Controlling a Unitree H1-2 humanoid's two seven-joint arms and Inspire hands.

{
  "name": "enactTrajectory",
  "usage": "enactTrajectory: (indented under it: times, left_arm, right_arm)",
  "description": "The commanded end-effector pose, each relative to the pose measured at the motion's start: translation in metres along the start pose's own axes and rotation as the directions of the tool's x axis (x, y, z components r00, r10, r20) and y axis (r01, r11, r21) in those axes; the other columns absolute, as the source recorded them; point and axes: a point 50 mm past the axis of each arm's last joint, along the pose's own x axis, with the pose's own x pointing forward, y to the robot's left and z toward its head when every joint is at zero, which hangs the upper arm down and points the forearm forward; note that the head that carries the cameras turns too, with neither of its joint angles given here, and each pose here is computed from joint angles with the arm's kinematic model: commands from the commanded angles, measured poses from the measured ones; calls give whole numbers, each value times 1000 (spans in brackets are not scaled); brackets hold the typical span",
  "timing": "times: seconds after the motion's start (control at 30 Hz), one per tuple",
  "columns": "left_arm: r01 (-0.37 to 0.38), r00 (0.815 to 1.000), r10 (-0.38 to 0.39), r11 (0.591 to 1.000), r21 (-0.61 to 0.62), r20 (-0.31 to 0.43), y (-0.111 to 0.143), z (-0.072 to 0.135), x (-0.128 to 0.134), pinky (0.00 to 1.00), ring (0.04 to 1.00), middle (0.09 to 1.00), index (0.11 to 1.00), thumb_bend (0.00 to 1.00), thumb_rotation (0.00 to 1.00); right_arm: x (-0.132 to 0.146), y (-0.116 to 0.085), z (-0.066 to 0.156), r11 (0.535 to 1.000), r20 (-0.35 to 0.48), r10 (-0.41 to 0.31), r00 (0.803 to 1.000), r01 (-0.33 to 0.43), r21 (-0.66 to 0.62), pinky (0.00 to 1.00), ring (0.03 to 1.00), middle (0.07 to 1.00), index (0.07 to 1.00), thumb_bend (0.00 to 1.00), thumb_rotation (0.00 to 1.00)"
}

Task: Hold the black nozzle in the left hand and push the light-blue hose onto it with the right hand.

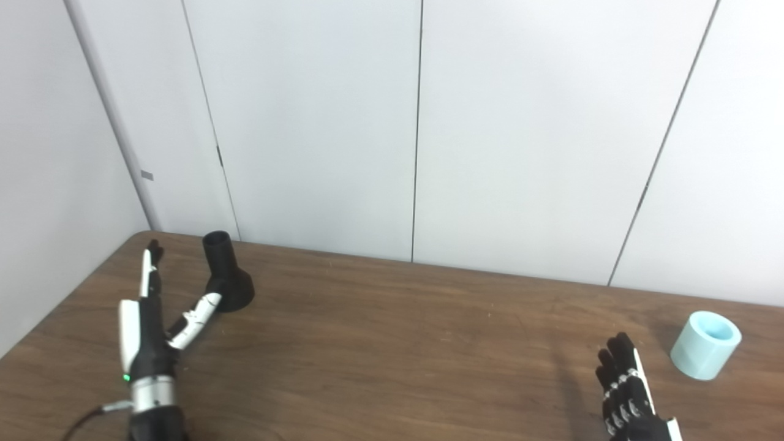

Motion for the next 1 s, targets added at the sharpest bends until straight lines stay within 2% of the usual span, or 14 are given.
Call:
enactTrajectory:
  times: [0.0,0.07,0.2,0.27,0.53,0.77,0.97]
  left_arm:
    - [7,1000,-8,999,54,26,1,3,17,1000,1000,974,1000,775,589]
    - [23,1000,-24,996,89,10,3,1,26,1000,1000,974,1000,790,595]
    - [41,999,-39,992,116,-15,4,-1,39,1000,1000,945,996,755,584]
    - [52,999,-49,991,124,-23,3,-2,46,1000,968,923,969,737,569]
    - [78,997,-75,984,159,-28,2,-2,62,1000,963,944,923,750,576]
    - [127,992,-125,971,203,-21,-4,4,72,1000,968,933,823,731,548]
    - [154,988,-152,965,211,-26,-9,5,84,1000,962,926,742,753,547]
  right_arm:
    - [-33,-5,-29,999,-120,-32,992,33,6,1000,1000,1000,1000,668,902]
    - [-33,-4,-28,1000,-120,-30,992,30,3,1000,1000,1000,1000,668,899]
    - [-34,-5,-28,1000,-122,-28,992,28,-4,1000,1000,1000,1000,668,893]
    - [-34,-7,-29,1000,-126,-28,992,27,-10,1000,1000,1000,1000,665,887]
    - [-36,-7,-29,1000,-130,-24,991,22,-22,1000,1000,1000,1000,677,873]
    - [-38,-8,-29,999,-138,-25,990,21,-30,1000,1000,1000,1000,700,855]
    - [-40,-7,-28,999,-139,-22,990,17,-38,1000,1000,1000,1000,713,846]
